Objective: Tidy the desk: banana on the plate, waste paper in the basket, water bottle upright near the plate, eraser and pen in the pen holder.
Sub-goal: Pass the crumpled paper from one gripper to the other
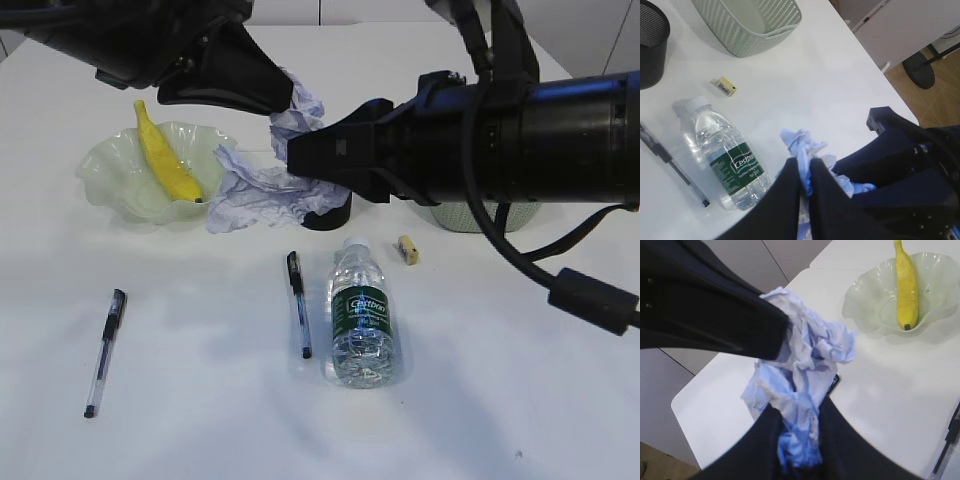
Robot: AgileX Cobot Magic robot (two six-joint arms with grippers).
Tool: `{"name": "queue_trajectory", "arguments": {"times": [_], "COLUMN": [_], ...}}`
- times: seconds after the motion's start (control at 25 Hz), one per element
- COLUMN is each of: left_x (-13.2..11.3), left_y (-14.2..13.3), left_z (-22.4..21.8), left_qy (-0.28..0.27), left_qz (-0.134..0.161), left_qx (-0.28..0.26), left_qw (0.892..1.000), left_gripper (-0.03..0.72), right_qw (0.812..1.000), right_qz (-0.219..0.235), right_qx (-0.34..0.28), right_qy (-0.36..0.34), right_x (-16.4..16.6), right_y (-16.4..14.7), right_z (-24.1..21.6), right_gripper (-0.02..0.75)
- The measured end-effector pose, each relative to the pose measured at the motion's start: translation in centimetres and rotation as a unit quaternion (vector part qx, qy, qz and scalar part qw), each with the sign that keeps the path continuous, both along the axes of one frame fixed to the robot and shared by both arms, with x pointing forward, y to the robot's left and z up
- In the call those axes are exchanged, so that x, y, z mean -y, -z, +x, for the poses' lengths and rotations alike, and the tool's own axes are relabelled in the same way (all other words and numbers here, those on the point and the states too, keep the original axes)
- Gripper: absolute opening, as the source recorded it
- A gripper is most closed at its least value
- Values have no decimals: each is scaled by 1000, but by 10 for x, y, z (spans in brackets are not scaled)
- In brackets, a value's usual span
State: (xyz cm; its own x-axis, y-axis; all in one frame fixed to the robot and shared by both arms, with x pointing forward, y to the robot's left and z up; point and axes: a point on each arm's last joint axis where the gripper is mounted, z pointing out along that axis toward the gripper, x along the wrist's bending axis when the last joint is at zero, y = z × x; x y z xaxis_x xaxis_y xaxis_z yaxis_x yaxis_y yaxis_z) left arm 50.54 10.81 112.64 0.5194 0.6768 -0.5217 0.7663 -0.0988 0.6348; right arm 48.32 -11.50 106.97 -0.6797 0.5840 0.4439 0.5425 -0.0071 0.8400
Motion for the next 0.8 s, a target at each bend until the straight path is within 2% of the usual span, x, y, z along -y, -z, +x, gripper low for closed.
{"name": "queue_trajectory", "arguments": {"times": [0.16, 0.24, 0.36, 0.44, 0.56, 0.68, 0.8], "left_x": [0, 0, 0, -1, -3, -7, -23], "left_y": [0, 0, 0, 1, 1, -1, -6], "left_z": [0, 0, 0, 1, 3, 7, 14], "left_qy": [0, 0, 0, 1, -5, -21, -49], "left_qz": [0, 0, 3, 11, 21, 23, 19], "left_qx": [0, 0, 2, 7, 22, 40, 48], "left_qw": [1000, 1000, 1000, 1000, 1000, 999, 997], "left_gripper": [11, 43, 181, 323, 472, 520, 530], "right_qw": [1000, 1000, 1000, 1000, 1000, 1000, 1000], "right_qz": [2, 3, 4, 4, 4, 5, 7], "right_qx": [0, 0, 0, 0, 0, 0, -5], "right_qy": [-4, -5, -8, -10, -10, -10, -9], "right_x": [0, -1, -1, -1, -1, -1, -1], "right_y": [0, 0, -1, -1, -1, -1, -1], "right_z": [-1, -1, -1, -2, -2, -2, -2], "right_gripper": [90, 87, 84, 83, 82, 81, 81]}}
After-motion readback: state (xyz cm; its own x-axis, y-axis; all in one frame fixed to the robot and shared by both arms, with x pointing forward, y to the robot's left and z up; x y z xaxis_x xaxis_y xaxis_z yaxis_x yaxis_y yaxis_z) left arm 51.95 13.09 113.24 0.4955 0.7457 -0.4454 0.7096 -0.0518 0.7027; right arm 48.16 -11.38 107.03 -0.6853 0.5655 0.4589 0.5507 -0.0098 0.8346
